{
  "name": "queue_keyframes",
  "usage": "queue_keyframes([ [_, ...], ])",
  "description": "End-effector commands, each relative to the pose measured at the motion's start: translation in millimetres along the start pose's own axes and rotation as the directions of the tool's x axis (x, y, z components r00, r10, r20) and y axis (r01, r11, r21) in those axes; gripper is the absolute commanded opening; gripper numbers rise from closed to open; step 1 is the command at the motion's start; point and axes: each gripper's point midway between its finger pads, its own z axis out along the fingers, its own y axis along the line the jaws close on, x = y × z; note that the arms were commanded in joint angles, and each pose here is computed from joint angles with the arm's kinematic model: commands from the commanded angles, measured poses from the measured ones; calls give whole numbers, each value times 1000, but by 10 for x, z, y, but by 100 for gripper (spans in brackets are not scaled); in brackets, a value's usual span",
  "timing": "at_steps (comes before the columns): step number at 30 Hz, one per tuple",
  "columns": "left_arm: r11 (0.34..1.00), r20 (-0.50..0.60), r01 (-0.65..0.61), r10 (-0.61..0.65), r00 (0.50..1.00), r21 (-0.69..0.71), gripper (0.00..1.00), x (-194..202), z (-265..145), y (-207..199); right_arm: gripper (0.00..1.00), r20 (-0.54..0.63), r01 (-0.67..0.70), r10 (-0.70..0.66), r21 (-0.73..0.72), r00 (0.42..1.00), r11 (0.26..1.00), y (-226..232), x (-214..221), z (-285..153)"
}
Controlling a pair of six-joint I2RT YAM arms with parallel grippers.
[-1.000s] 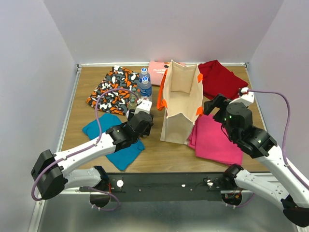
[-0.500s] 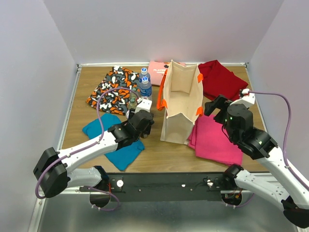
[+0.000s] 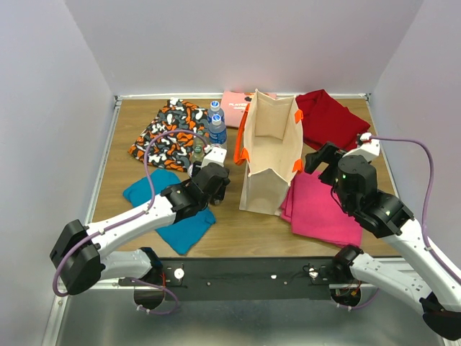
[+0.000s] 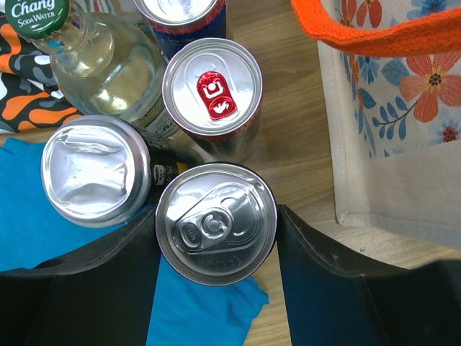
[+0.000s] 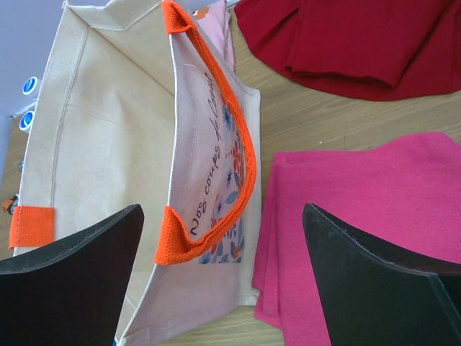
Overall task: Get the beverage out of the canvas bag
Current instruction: Place the drink at the center of the board.
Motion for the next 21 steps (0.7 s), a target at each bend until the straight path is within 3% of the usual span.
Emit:
queue_keyframes([
  [1, 997, 97, 71, -72, 993, 16, 63, -381, -81, -47, 100, 16, -1, 0, 45, 1000, 999, -111, -12, -9],
  [4, 998, 89, 64, -65, 994, 10, 63, -368, -85, -36, 100, 17, -5, 4, 38, 1000, 999, -100, -25, -20],
  [8, 997, 93, 69, -70, 993, 18, 72, -386, -104, -41, 100, 15, -3, 2, 40, 1000, 999, -105, -17, -18],
  [21, 997, 102, 64, -67, 993, 33, 77, -465, -120, -45, 100, 15, -1, 1, 40, 1000, 999, -99, -25, -18],
])
